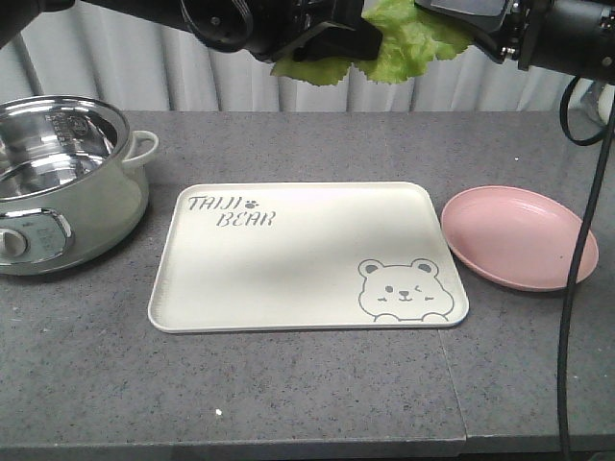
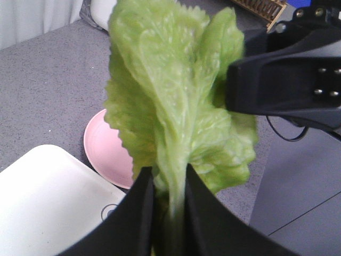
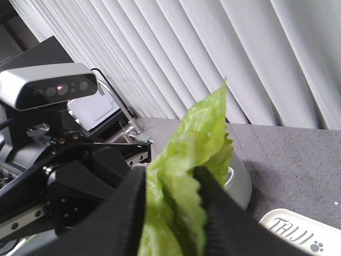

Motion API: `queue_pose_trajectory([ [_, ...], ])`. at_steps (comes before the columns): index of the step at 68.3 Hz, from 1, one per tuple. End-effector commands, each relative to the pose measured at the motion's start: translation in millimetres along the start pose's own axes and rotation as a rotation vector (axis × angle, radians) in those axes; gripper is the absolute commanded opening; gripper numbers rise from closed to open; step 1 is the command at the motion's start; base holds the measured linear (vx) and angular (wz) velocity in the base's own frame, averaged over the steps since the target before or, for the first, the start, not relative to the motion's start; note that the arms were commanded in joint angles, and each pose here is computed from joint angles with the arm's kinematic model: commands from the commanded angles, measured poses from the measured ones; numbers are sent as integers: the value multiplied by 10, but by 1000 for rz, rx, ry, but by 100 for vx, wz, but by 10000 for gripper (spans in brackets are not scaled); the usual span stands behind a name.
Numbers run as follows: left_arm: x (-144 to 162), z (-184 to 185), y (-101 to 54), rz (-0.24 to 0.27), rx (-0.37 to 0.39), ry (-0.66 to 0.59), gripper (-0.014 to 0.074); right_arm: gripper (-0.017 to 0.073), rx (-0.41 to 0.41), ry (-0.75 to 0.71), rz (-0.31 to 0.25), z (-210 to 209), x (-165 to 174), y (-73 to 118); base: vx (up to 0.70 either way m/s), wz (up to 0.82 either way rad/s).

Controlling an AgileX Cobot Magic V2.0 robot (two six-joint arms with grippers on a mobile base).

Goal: Transfer vegetables to tray and serve

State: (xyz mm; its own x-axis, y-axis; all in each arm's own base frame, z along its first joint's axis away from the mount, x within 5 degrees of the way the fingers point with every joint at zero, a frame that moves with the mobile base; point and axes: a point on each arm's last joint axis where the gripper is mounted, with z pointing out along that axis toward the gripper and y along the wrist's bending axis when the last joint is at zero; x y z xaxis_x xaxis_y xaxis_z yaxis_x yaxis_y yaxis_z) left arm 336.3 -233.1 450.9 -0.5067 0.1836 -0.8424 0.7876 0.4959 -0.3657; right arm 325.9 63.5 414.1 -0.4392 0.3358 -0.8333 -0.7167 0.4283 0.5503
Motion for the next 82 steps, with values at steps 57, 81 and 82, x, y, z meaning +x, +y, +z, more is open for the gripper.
queue_pose_trajectory([
  [57, -279, -733, -454, 131, -58, -174, 545, -5, 4, -175, -43, -235, -313, 77, 0, 0],
  [81, -95, -1020, -315, 252, -378, 71, 516, -2, 346, -137, -35, -1140, -451, -441, 0, 0],
  [82, -86, -1022, -294, 253, -397, 84, 511, -2, 356, -126, -34, -1149, -441, -463, 0, 0],
])
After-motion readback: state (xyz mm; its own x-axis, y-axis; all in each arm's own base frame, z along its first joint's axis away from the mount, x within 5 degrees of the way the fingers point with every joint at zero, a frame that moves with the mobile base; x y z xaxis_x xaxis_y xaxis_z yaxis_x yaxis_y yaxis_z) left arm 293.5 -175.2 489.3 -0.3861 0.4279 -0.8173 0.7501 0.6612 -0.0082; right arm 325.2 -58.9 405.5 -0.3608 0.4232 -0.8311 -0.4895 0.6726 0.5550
